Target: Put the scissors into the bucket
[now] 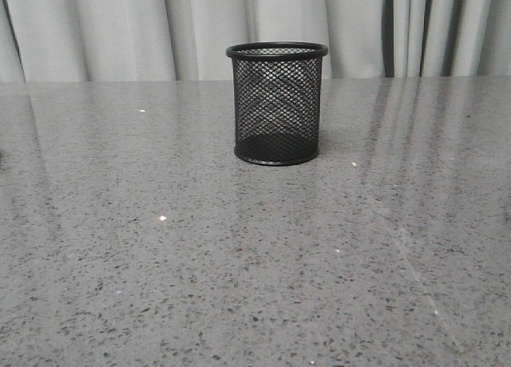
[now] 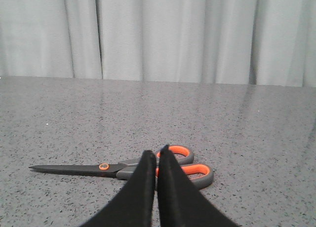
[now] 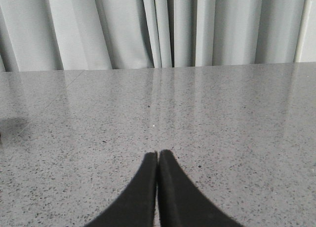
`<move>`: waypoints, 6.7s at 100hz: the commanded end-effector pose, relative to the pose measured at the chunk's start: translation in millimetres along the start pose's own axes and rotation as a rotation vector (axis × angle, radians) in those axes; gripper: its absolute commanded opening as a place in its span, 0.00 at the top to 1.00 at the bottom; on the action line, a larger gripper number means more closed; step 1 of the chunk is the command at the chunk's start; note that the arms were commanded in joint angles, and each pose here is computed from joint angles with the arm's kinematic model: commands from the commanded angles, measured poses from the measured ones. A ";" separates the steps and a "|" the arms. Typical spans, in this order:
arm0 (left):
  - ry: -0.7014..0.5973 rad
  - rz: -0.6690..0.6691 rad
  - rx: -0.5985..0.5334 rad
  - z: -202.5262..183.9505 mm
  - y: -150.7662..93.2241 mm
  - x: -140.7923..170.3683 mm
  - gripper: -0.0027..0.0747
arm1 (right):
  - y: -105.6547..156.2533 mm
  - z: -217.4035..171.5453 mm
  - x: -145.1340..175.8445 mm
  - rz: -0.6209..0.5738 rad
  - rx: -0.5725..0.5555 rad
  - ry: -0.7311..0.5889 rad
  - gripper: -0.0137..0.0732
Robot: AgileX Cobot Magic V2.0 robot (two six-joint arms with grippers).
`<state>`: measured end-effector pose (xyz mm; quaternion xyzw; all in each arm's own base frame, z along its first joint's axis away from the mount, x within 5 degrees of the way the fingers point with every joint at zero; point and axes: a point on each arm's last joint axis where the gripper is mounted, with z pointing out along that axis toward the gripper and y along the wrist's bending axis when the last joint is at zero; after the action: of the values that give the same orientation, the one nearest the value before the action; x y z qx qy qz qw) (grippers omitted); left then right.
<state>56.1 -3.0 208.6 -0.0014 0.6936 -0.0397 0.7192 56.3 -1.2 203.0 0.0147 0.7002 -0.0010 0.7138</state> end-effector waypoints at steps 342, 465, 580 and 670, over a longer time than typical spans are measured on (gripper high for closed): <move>0.751 0.783 0.261 138.9 -26.0 -172.8 0.99 | 34.8 92.1 -146.5 -0.127 -0.281 0.420 0.70; 1.261 1.041 0.761 241.3 10.2 -86.0 0.50 | 46.3 88.7 -145.6 -0.144 -0.361 0.425 0.41; 1.272 1.009 0.863 272.1 24.5 -37.0 0.61 | 45.9 90.2 -148.4 -0.140 -0.352 0.392 0.41; 1.101 0.964 0.819 273.5 11.5 -91.7 0.99 | 45.9 94.7 -150.9 -0.135 -0.338 0.352 0.41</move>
<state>330.8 5.1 267.3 0.5837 0.8068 0.0098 0.0911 144.0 40.3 337.9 -0.1601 0.8348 0.0775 0.5211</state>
